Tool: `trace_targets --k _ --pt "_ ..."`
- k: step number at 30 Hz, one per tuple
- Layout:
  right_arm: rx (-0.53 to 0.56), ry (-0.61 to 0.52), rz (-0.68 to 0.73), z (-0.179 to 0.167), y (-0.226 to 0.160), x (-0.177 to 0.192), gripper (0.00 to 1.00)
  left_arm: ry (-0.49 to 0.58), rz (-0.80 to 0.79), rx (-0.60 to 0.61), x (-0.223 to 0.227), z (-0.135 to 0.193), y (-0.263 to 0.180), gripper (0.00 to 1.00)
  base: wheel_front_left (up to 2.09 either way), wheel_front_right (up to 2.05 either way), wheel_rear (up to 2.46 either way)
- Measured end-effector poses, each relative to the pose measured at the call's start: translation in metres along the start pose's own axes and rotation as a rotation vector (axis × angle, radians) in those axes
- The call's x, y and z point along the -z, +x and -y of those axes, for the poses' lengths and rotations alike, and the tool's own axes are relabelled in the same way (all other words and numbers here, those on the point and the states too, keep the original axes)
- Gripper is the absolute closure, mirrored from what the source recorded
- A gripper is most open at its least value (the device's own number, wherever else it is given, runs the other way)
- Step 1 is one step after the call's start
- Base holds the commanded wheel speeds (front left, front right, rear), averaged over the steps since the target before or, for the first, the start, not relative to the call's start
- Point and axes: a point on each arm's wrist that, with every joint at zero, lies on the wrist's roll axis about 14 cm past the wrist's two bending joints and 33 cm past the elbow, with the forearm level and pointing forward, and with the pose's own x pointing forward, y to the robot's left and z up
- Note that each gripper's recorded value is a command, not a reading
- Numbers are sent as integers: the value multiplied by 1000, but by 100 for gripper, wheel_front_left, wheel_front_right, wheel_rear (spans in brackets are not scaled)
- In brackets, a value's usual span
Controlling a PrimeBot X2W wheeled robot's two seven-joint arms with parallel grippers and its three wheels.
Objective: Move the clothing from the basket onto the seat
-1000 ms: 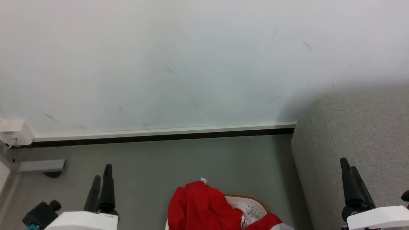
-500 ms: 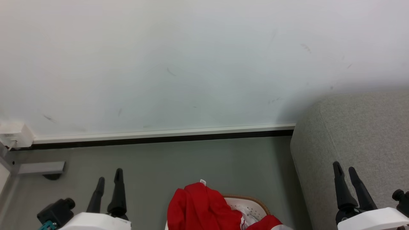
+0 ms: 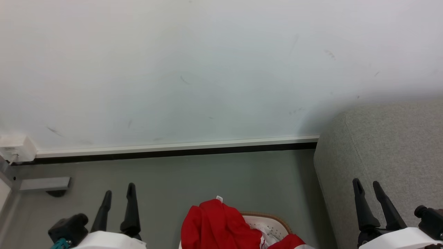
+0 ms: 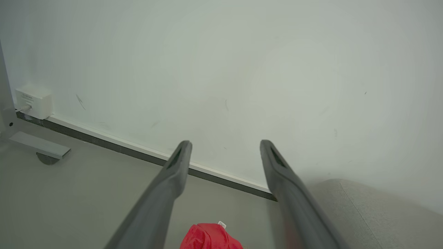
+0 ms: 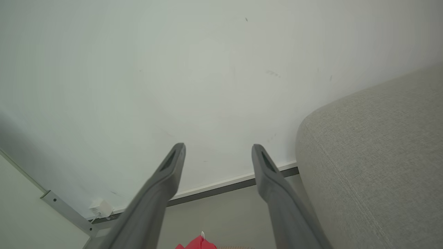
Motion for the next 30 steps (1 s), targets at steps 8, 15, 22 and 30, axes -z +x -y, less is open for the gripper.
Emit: trace_targets --k 8,15,22,30 --pt "-8 -66 8 -1 -1 -1 0 78 18 13 -2 3 -1 0 0 0 0" --pt "-17 -117 19 -2 -1 -3 0 150 38 23 -4 6 -1 0 0 0 0" --pt "-38 -166 23 -7 -1 -2 0 210 55 30 -5 7 -2 0 0 0 0" --pt "-62 -220 25 -11 -1 -1 0 274 78 41 -8 11 -3 0 0 0 0"
